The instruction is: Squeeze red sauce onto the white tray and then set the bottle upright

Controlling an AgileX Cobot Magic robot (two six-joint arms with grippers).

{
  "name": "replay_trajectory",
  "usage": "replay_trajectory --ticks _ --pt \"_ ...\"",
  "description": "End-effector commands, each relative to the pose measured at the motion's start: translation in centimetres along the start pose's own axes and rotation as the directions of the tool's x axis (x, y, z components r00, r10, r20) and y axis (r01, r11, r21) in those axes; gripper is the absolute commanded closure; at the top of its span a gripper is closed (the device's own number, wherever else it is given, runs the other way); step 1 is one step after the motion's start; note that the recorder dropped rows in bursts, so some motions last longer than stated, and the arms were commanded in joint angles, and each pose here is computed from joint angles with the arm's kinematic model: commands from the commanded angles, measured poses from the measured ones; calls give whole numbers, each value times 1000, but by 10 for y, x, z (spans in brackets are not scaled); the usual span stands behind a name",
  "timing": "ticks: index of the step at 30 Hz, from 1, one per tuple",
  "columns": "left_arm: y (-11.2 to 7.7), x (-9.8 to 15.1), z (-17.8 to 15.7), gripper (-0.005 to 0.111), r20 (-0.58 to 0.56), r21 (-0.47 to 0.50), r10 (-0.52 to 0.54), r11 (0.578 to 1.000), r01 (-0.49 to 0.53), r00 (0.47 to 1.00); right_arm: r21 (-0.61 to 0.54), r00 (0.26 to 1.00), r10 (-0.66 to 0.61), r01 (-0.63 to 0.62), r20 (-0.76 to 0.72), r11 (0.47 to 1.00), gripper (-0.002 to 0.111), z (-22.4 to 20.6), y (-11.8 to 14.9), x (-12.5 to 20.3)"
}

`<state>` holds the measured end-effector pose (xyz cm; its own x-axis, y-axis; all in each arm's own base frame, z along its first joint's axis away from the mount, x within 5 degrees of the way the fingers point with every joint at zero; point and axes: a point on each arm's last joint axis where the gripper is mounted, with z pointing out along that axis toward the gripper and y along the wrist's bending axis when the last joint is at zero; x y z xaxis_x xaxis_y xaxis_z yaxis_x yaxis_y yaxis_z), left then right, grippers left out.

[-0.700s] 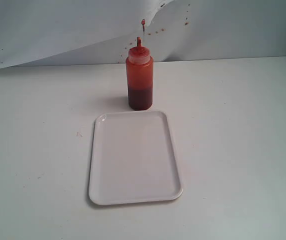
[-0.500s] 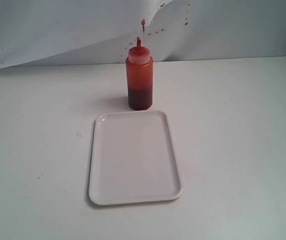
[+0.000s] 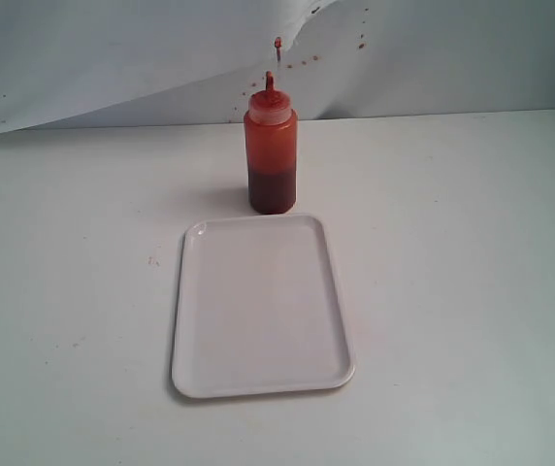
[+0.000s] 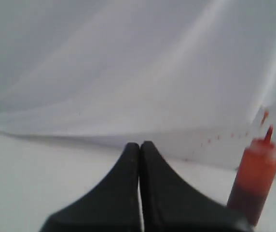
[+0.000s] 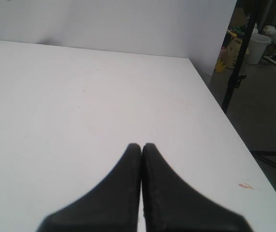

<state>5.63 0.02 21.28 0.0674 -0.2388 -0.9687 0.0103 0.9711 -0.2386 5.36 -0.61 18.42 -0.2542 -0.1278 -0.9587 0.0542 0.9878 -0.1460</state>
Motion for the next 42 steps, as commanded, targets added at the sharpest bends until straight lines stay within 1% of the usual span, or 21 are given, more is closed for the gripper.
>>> replay_trajectory --ticks 1,3,4,5,7,9,11,13,14,15,17,18,19,20,21,23,25,29,33,37,42 --pt "1 -28 -5 107 321 27 -107 994 104 941 8 1000 9 -9 11 1000 108 0 0 0" --pt "-1 -41 -10 107 449 97 -183 983 156 874 8 1000 9 -9 11 1000 108 0 0 0" --pt "-7 -48 -15 107 523 175 -202 976 128 828 8 1000 9 -9 11 1000 108 0 0 0" --pt "-11 -52 -17 107 556 205 -181 976 78 811 8 1000 9 -9 11 1000 108 0 0 0" --pt "-16 -52 -10 107 530 213 -127 977 14 839 8 1000 9 -9 11 1000 108 0 0 0" --pt "-20 -57 6 107 452 195 -88 981 -2 888 8 1000 9 -9 11 1000 108 0 0 0" --pt "-23 -60 32 107 349 183 -33 983 -34 937 8 1000 9 -9 11 1000 108 0 0 0" --pt "-32 -63 61 107 266 226 62 966 -125 962 8 1000 9 -9 11 1000 108 0 0 0" --pt "-40 -62 78 107 227 285 129 939 -193 965 8 1000 9 -9 11 1000 108 0 0 0" --pt "-48 -60 95 107 208 360 210 892 -274 955 8 1000 9 -9 11 1000 108 0 0 0" --pt "-65 -53 125 107 220 533 343 742 -408 913 8 1000 9 -9 11 1000 108 0 0 0" --pt "-71 -46 141 107 226 612 372 665 -428 900 8 1000 9 -9 11 1000 108 0 0 0" --pt "-75 -41 154 107 229 666 378 611 -427 897 8 1000 9 -9 11 1000 108 0 0 0" --pt "-78 -33 170 107 228 720 369 559 -411 901 8 1000 9 -9 11 1000 108 0 0 0" --pt "-80 -23 186 107 204 766 343 527 -368 917 8 1000 9 -9 11 1000 108 0 0 0" --pt "-78 1 216 107 118 813 285 522 -257 951 8 1000 9 -9 11 1000 108 0 0 0" --pt "-75 28 242 107 30 825 271 536 -177 962 8 1000 9 -9 11 1000 108 0 0 0" --pt "-74 89 280 107 -134 840 250 542 -24 959 8 1000 9 -9 11 1000 108 0 0 0" --pt "-77 139 299 107 -214 850 259 525 48 942 8 1000 9 -9 11 1000 108 0 0 0" --pt "-74 164 307 107 -249 846 262 528 77 933 8 1000 9 -9 11 1000 108 0 0 0" --pt "-72 172 307 106 -267 842 262 532 92 927 8 1000 9 -9 11 1000 108 0 0 0"
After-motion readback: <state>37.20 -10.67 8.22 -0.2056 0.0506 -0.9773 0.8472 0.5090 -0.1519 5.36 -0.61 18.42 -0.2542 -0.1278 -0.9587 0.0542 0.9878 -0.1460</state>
